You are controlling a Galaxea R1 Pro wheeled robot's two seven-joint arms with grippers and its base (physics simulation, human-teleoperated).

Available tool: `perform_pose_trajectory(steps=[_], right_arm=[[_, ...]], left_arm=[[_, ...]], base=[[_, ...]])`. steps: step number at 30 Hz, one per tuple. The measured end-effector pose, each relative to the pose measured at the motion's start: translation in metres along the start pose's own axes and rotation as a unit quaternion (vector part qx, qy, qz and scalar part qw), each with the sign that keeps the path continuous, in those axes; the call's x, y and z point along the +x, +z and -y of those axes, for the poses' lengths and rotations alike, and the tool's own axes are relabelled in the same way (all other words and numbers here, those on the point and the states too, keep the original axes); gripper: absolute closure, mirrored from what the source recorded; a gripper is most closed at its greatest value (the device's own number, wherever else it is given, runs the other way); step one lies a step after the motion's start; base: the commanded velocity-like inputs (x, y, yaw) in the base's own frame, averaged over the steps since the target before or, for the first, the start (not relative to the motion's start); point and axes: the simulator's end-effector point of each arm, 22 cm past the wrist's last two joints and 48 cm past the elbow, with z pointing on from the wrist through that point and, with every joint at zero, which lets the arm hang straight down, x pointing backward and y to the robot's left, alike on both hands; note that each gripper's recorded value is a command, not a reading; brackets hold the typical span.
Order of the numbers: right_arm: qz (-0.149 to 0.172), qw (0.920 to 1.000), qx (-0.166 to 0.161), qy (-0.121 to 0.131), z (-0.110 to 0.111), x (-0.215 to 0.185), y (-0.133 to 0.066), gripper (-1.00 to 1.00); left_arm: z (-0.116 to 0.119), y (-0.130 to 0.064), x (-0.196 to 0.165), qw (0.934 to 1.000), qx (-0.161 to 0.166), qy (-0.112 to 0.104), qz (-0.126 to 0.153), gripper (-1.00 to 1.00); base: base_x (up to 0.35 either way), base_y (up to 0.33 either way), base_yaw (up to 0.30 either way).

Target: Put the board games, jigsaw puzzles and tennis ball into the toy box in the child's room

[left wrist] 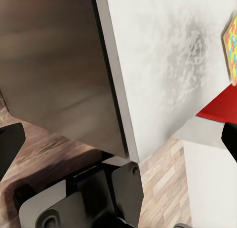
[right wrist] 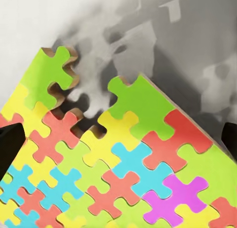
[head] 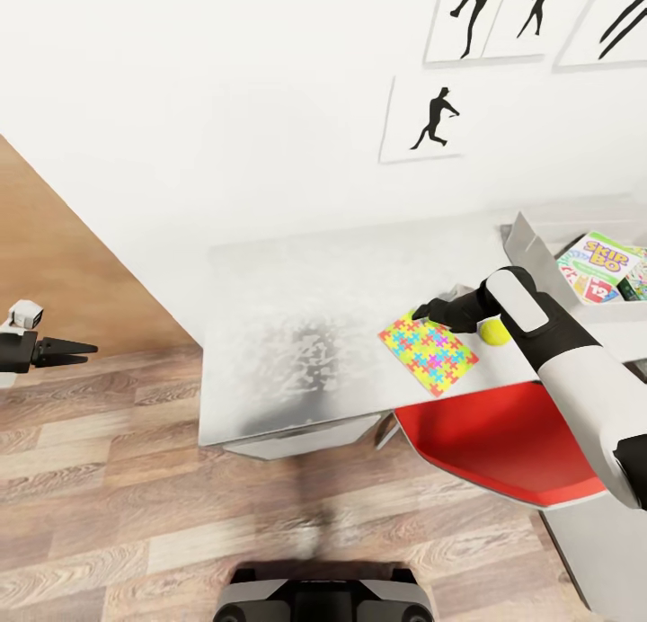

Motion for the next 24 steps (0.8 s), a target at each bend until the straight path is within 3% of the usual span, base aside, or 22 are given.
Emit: perform_pose_trajectory(steps=[15, 24], right_arm=[[-0.001, 1.0, -0.007, -0.002, -0.008, 0.001, 0.001, -1.0], [0.0, 0.9999, -0.011, -0.002, -0.012, -0.001, 0.0, -1.0]], left_arm=[[0.0, 0.001, 0.001, 1.0, 0.001, -0.001, -0.001, -1.0], [0.008, 0.015, 0.003, 0.9999, 0.014, 0.003, -0.008, -1.0]], base=[[-0.056, 0.019, 0.0], [-0.011, 0.005, 0.0]])
